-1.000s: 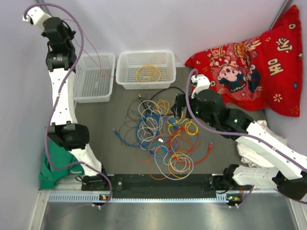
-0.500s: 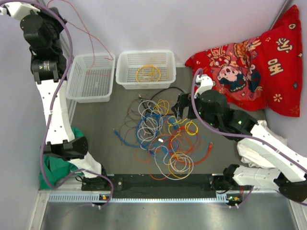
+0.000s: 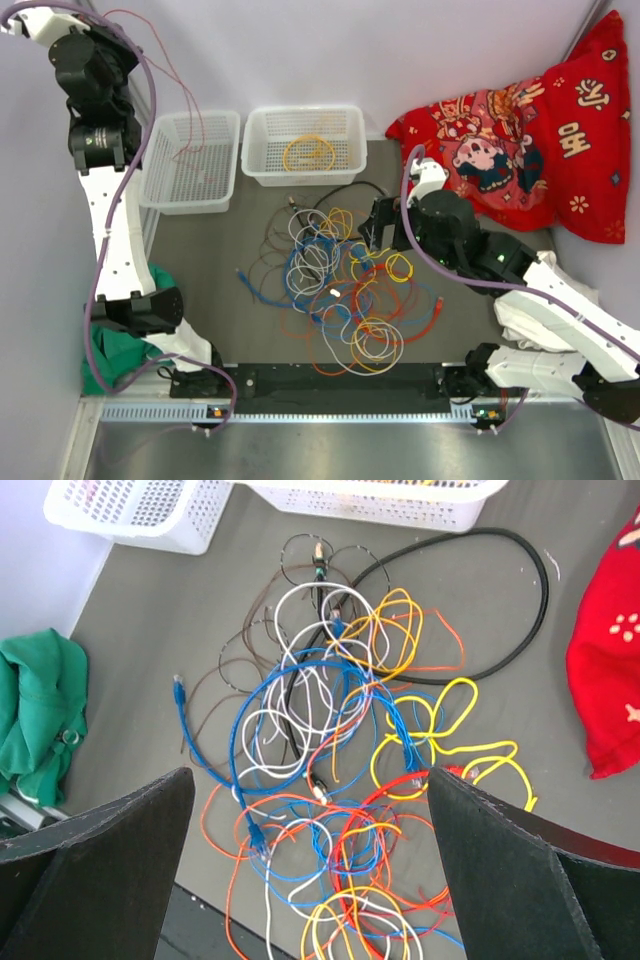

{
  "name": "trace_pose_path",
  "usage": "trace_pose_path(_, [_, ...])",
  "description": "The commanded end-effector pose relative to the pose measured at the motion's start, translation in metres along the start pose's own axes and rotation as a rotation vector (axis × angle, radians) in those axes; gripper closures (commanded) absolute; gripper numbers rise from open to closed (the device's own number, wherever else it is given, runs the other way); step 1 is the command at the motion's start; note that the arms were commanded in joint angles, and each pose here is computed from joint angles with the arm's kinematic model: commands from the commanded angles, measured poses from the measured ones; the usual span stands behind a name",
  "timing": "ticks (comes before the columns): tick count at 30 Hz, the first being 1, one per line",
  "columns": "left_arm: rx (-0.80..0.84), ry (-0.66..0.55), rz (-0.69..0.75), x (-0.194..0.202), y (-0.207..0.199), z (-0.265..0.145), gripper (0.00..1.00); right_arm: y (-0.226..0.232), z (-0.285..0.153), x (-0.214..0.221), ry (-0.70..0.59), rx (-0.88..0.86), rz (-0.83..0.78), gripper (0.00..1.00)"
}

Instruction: Untangle the cables

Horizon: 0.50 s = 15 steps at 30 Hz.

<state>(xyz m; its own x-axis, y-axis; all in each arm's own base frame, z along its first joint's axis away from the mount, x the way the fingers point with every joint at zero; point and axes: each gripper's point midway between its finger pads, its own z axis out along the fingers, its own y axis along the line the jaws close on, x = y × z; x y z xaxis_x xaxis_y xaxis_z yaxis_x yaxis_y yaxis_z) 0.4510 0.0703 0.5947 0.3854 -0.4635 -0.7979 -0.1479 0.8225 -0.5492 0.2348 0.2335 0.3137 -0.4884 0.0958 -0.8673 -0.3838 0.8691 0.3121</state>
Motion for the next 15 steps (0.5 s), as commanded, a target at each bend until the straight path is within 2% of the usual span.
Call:
trace_pose_path(1, [0.006,-0.038,0.017,-0.006,0.0,0.001,1.0,-0.001,-0.003,-0.007,-0.041,-0.005,0.023,0.01])
trace_pose_path(11, [-0.046,-0.038,0.069,0.014,0.017,0.026,1.0,-0.001,0.012,-0.003,-0.028,0.011,-0.019,0.01])
trace_pose_path(15, [-0.104,-0.028,0.118,0.032,0.036,0.04,1.0,-0.004,0.019,0.001,-0.018,0.028,-0.034,0.01])
